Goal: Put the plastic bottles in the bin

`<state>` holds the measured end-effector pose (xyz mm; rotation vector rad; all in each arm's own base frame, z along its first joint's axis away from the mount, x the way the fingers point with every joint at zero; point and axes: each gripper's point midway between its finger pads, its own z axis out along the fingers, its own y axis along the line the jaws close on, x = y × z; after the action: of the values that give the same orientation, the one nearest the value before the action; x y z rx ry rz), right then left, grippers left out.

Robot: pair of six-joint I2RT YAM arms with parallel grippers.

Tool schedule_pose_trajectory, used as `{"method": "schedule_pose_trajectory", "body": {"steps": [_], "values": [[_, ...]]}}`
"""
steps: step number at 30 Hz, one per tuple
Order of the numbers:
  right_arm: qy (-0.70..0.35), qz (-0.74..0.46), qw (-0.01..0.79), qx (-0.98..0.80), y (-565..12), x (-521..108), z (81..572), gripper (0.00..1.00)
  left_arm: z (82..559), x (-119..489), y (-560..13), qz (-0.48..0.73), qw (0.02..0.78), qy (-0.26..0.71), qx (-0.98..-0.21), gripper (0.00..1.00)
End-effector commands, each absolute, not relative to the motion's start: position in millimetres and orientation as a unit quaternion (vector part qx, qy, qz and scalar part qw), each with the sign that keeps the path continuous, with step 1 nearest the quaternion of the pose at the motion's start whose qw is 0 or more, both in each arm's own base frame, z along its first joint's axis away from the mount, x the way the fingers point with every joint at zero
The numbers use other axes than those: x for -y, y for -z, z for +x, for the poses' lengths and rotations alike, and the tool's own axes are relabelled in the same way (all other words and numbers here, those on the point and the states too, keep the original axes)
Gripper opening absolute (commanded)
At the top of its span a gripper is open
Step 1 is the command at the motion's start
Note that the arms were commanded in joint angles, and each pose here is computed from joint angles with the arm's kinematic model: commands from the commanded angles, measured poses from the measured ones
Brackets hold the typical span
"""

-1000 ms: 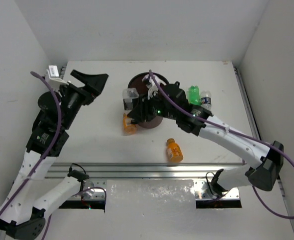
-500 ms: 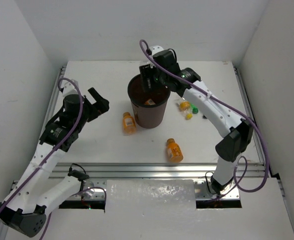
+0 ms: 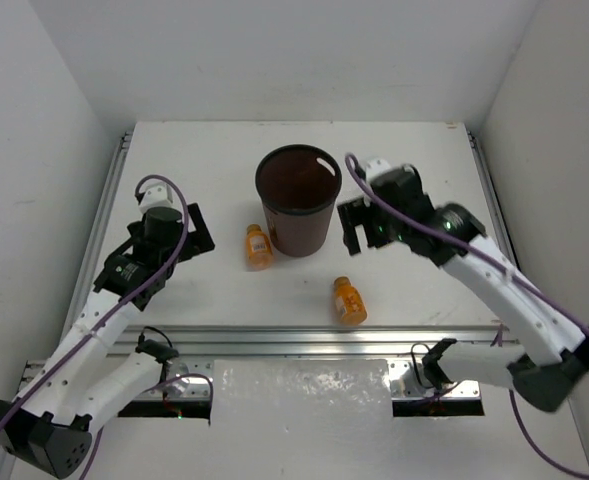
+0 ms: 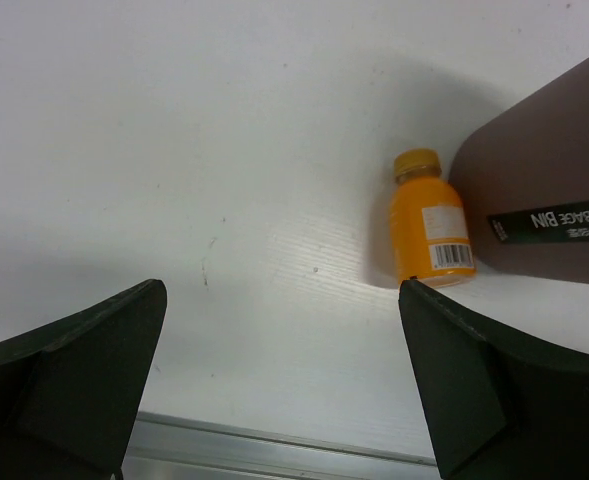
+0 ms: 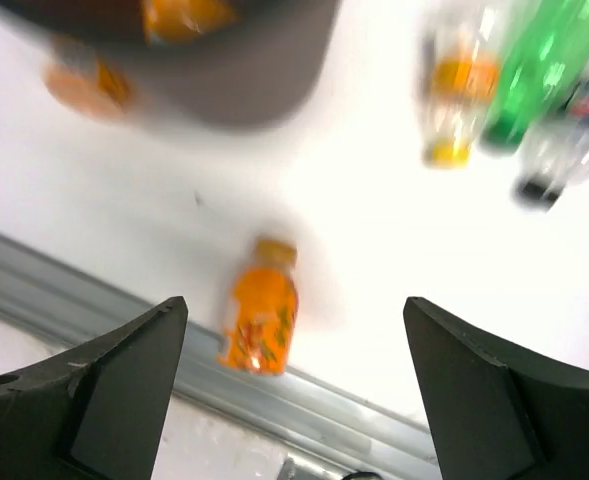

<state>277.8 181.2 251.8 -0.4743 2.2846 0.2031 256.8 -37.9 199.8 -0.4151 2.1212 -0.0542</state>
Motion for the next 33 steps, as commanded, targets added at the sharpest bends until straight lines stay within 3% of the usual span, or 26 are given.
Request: {"method": "schedule_pose_trajectory", "body": {"steps": [1,11,20,26,30,31,33], "values": [[-0.080,-0.182,0.304,-0.932,-175.0,-157.1,221.0,0.88,264.2,32.9,-220.3,-0.172,0.510,0.023,-0.843,1.00],[-0.107,-0.151,0.218,-0.958,-62.2,-173.2,192.9,0.87,262.2,37.2,-216.3,-0.166,0.508,0.036,-0.844,1.00],[-0.130,-0.132,0.219,-0.958,-43.0,-191.8,203.0,0.86,263.7,40.8,-212.7,-0.158,0.503,0.040,-0.849,1.00],[-0.128,-0.150,0.239,-0.951,-29.1,-194.4,212.3,0.80,263.3,42.0,-213.9,-0.155,0.505,0.044,-0.848,1.00],[-0.123,-0.174,0.221,-0.952,-21.3,-196.9,208.3,0.60,263.0,43.2,-214.8,-0.153,0.507,0.049,-0.847,1.00],[-0.128,-0.178,0.224,-0.950,-24.8,-198.5,206.0,0.50,263.1,42.7,-215.5,-0.154,0.508,0.048,-0.846,1.00],[-0.122,-0.190,0.225,-0.948,-29.6,-198.4,194.9,0.43,262.6,41.9,-215.3,-0.155,0.508,0.046,-0.846,1.00]]}}
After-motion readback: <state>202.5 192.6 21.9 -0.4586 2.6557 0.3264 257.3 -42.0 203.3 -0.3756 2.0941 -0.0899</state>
